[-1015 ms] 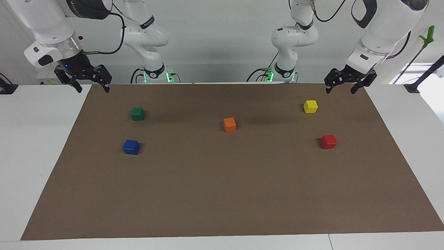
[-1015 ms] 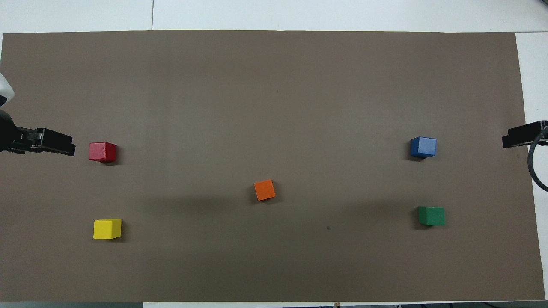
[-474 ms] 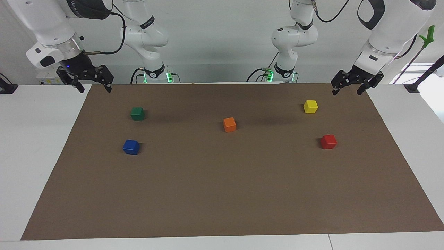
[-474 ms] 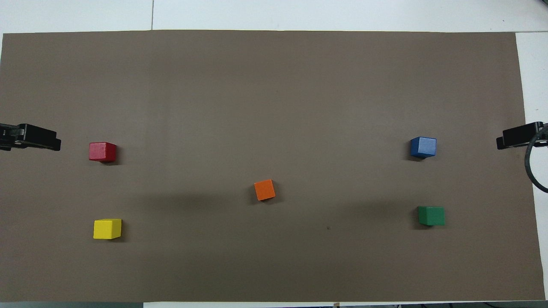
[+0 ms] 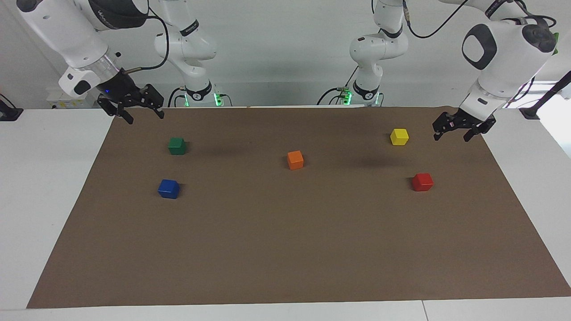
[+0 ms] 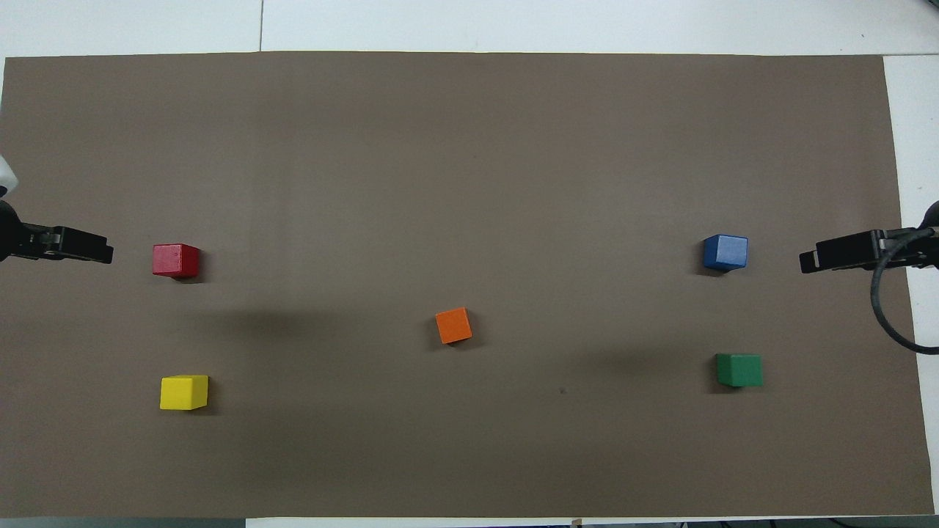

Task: Transfer red block to right arm and stack on blue block
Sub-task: 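Grasp the red cube with the left gripper while the right gripper advances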

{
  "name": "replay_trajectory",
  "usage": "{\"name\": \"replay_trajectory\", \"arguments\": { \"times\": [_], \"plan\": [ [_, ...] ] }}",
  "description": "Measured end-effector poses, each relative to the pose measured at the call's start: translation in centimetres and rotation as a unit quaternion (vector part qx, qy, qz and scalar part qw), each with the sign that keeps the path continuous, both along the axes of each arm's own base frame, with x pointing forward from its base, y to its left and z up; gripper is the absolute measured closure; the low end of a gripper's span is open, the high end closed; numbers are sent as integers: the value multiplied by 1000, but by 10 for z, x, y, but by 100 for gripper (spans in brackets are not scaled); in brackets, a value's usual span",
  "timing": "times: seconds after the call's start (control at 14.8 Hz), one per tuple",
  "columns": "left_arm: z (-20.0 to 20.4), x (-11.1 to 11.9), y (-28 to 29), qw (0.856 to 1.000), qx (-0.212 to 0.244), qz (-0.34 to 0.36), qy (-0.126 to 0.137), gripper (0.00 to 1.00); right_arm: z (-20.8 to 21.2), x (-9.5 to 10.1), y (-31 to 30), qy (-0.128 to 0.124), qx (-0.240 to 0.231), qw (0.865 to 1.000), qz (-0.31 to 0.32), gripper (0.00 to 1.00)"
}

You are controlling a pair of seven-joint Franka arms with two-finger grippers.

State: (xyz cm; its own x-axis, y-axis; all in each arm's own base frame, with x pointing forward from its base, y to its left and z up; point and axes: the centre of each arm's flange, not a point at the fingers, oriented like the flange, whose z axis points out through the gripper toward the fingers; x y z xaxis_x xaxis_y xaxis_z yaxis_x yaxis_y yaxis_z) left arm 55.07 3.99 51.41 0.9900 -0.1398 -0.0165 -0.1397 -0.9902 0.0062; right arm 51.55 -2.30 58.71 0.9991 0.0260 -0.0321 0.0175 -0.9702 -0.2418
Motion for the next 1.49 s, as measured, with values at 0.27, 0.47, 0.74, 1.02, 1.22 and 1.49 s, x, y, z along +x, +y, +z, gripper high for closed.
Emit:
{"name": "replay_trajectory", "arguments": {
  "times": [0.27,0.47,0.74,1.02,1.22,1.49],
  "plan": [
    [-50,7,0,1000,-2,-2,4,0,-21,3,5,-12,94,995,-21,0],
    [-83,15,1,1000,-2,-2,-5,0,-37,2,8,-25,166,986,-9,0],
    [-127,16,2,1000,-4,-1,-6,0,-64,-4,18,-32,274,961,5,0],
    [-152,12,2,1000,-3,0,-25,0,-101,-16,31,-38,374,927,20,0],
    [-168,10,3,1000,-3,1,-23,0,-116,-25,43,-35,446,894,19,0],
    [-179,12,3,1000,-4,1,-22,0,-134,-37,57,-35,539,842,-1,0]
  ]
}}
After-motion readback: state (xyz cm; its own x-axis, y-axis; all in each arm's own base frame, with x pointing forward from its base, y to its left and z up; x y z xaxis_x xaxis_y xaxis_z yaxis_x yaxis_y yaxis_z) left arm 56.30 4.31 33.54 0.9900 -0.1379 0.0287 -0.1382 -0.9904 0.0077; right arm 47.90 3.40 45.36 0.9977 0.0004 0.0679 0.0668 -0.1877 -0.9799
